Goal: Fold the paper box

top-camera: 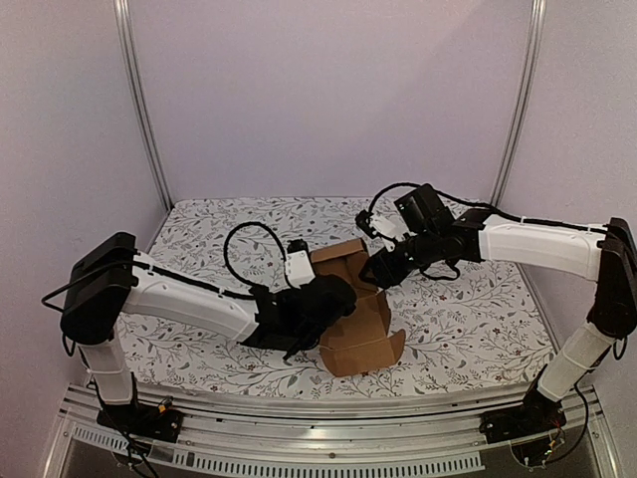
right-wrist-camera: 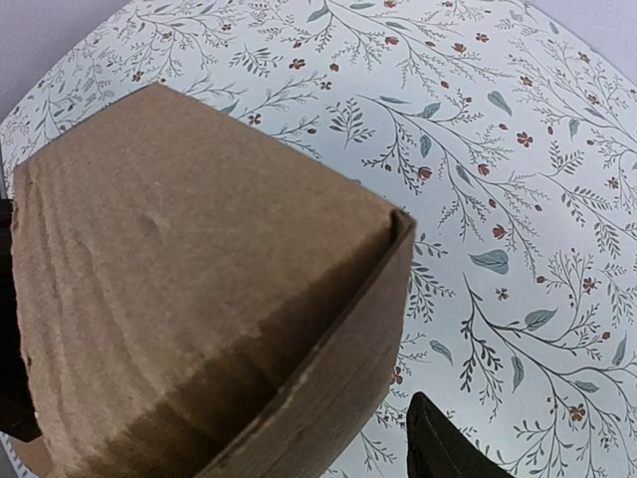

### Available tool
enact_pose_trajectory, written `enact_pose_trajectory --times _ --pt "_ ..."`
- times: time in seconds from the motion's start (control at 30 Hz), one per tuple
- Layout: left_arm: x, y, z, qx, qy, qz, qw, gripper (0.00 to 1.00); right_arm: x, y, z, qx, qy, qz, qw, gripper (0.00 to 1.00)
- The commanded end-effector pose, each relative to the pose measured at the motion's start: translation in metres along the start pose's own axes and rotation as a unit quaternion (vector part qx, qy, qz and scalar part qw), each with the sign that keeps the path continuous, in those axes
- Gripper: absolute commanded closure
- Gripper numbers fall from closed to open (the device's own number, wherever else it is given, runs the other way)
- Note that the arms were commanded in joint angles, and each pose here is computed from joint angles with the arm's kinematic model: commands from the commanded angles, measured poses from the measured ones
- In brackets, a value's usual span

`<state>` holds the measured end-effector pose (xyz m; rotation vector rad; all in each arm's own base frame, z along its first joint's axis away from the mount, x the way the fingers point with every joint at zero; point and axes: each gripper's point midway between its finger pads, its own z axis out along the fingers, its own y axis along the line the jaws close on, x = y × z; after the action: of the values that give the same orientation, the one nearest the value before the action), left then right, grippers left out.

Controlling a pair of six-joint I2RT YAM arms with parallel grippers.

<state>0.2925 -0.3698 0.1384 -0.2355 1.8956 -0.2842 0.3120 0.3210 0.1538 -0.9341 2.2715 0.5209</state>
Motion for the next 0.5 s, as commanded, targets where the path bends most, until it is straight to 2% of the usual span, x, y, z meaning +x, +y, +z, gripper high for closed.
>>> enact_pose_trajectory --times 0.0,0.07,0.17,0.27,0.37,0.47 --pt "0.009 -0.002 -0.01 -0.006 0.021 -0.06 0.998 1.0 -0.018 -0.009 0.001 0.052 -0.02 -0.015 0.998 0.54" --pt "0.007 -0.002 -0.011 -0.008 0.023 -0.077 0.997 1.0 -0.022 -0.004 0.004 0.054 -0.022 -0.022 0.998 0.67" --pt "0.006 -0.004 -0.011 -0.006 0.026 -0.09 0.996 1.0 -0.031 -0.01 0.005 0.098 -0.026 -0.041 0.994 0.76" --pt "0.007 -0.005 -0.013 -0.003 0.035 -0.095 0.995 0.93 -0.035 -0.019 0.007 0.129 -0.022 -0.048 0.99 0.78" --pt "0.009 -0.006 -0.015 0.002 0.045 -0.094 0.995 0.83 -0.037 -0.027 0.009 0.153 -0.016 -0.05 0.987 0.79" --pt "0.008 -0.016 -0.018 0.027 0.063 -0.079 0.995 0.61 -0.035 -0.03 0.013 0.158 -0.01 -0.056 0.986 0.8"
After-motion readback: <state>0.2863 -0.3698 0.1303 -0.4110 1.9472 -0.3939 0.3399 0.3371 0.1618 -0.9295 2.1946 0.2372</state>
